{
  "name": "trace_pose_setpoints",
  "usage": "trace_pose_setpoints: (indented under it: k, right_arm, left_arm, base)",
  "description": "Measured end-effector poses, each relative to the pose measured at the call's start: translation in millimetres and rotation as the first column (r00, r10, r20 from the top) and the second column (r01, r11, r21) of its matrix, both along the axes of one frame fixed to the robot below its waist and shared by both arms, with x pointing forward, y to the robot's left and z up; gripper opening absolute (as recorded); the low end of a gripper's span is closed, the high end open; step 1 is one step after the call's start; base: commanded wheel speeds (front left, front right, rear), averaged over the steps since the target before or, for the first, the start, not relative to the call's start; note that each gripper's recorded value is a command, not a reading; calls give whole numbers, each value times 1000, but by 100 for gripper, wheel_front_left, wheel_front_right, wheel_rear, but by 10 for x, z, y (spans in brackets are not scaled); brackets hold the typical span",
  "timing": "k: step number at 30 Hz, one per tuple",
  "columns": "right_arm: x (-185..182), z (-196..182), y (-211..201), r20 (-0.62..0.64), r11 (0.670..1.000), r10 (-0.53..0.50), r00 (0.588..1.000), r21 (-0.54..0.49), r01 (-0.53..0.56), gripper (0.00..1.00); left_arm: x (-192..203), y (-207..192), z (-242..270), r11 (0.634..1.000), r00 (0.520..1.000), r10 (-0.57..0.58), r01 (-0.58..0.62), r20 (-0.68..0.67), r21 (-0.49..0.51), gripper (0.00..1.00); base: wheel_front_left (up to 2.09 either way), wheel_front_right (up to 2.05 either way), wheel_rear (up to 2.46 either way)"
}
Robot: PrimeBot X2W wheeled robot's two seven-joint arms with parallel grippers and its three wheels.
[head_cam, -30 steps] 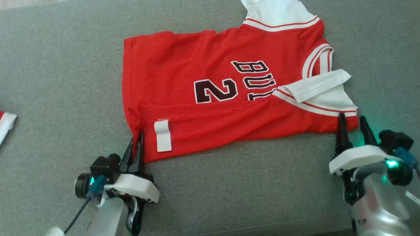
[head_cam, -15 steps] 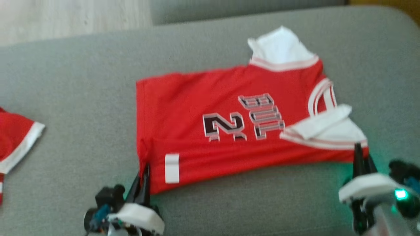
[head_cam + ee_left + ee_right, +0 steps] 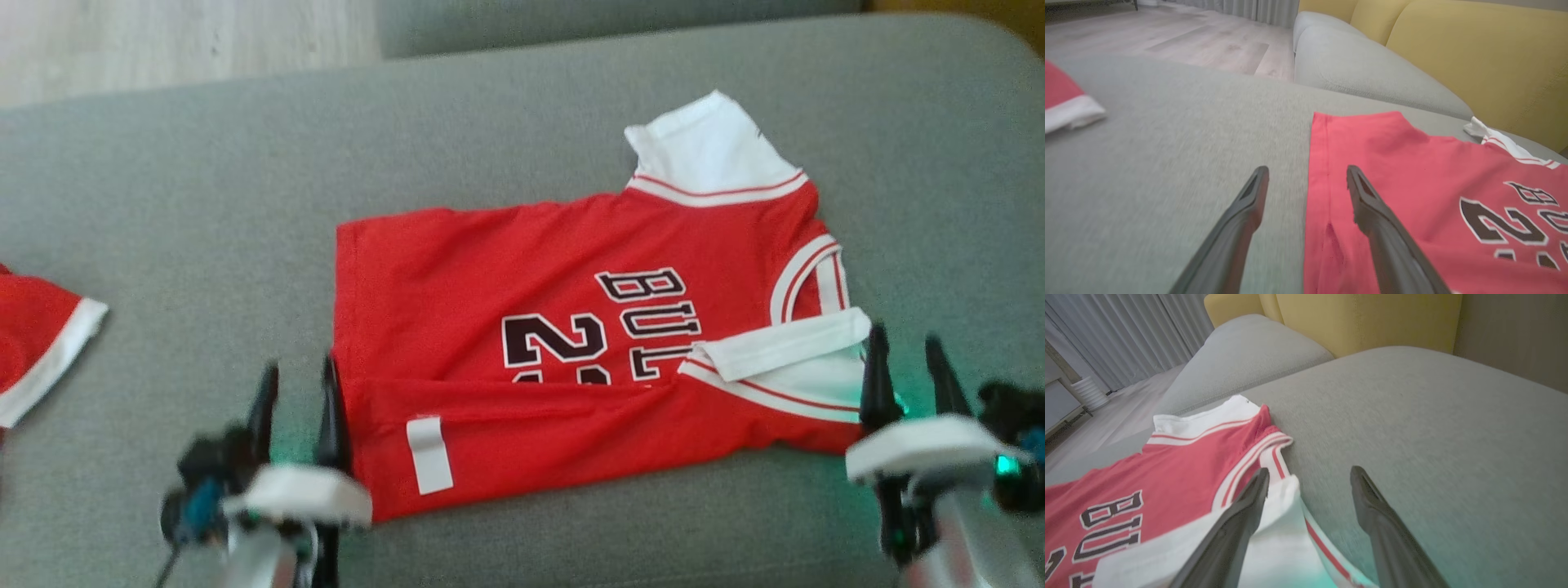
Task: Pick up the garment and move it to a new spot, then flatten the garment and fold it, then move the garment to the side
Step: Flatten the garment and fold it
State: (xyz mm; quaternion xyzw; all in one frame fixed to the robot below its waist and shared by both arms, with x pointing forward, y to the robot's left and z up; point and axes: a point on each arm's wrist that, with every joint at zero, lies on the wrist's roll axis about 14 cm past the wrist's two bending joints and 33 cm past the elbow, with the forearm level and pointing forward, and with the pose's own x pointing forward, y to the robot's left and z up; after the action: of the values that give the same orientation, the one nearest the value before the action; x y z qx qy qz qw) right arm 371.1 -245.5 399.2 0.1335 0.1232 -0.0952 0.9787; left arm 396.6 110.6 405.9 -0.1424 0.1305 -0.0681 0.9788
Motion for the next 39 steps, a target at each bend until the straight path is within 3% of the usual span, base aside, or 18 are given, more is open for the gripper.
trace_pose_setpoints:
  k: [4,13,23,25,26,32,39]
  right_arm:
    - [266,96,63,34,999,34,999,-21,-34,100]
    - [583,56,177,31,995,91,995,-43,-89,100]
    - [850,69,134,18,977,168,986,-135,-164,100]
    - [947,100,137,21,971,187,982,-153,-181,100]
    - [1014,128,138,26,969,195,980,-162,-188,100]
    - [1659,408,155,37,936,266,963,-248,-249,100]
    - [2043,197,264,-113,909,305,945,-263,-325,100]
  left_arm:
    - [402,-48,111,999,998,-26,24,52,41,100]
    - [1032,-280,-33,990,994,-107,105,15,96,100]
    - [1270,-345,-469,983,987,-113,127,-111,129,100]
    - [1297,-362,-497,981,986,-122,138,-117,137,4]
    - [1312,-370,-494,980,985,-129,144,-116,138,0]
    - [1376,-302,-354,980,990,-126,133,-60,146,0]
    - [1424,11,-39,981,995,-76,65,56,185,0]
  base:
    - [0,0,0]
    - [0,0,0]
    - [0,0,0]
    - [0,0,0]
    - [0,0,0]
    - [0,0,0]
    - [0,0,0]
